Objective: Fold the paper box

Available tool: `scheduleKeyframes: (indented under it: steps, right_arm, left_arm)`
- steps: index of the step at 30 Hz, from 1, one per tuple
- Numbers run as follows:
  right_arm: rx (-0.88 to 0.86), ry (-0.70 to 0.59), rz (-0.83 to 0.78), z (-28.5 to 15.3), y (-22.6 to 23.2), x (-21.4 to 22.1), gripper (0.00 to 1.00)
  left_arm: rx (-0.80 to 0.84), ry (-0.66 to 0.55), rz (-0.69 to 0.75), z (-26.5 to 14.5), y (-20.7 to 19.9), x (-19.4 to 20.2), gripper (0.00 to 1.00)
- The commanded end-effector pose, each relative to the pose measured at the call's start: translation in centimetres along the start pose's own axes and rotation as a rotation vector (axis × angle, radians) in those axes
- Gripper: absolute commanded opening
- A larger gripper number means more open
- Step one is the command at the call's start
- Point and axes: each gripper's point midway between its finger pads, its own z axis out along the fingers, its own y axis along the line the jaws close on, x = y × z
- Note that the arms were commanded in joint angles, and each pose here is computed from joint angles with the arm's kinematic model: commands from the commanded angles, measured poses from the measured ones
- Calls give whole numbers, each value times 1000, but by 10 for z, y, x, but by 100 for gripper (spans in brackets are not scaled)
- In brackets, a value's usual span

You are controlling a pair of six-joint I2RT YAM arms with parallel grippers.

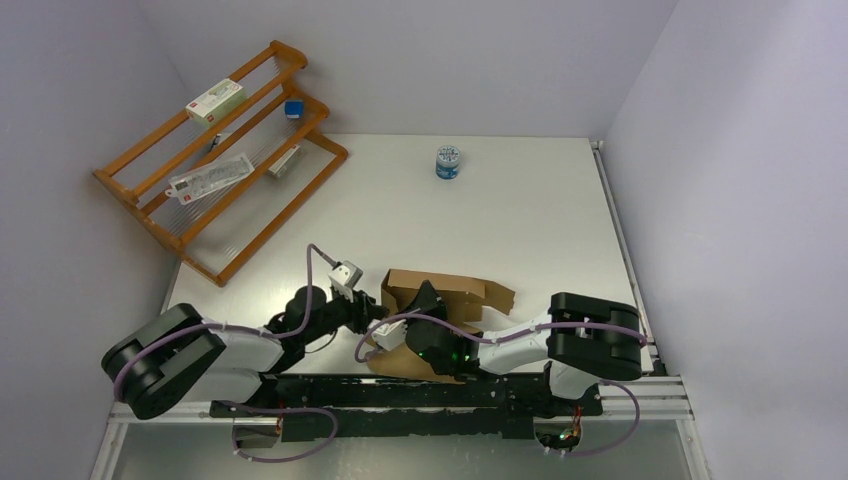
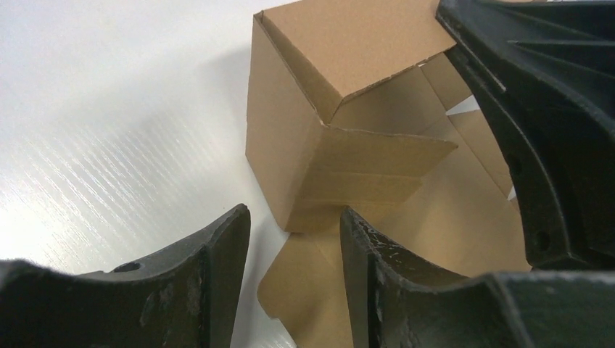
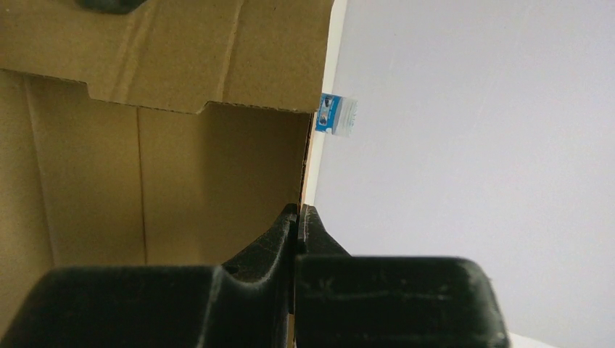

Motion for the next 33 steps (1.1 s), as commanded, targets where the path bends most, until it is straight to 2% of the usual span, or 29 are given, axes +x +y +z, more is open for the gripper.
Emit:
scheduleKeyframes:
  steps: [1, 7, 17, 25, 29, 33]
  right_arm:
    - [-20, -25, -21, -1, 9, -4, 0]
    - [-22, -28, -31, -2, 11, -6, 0]
    - [-3, -38, -68, -3, 16, -15, 0]
    - [38, -76, -82, 2, 5, -29, 0]
    - [65, -82, -89, 4, 0, -32, 0]
    - [79, -88, -79, 6, -1, -33, 0]
  left_arm:
    - [-60, -103, 65, 6, 3, -20, 54]
    - [-114, -159, 94, 10, 7, -30, 54]
    - [-70, -182, 124, 21, -7, -21, 52]
    - [-211, -294, 113, 24, 11, -41, 47]
    - [-277, -330, 107, 26, 21, -49, 42]
    - [-319, -358, 101, 28, 28, -52, 41]
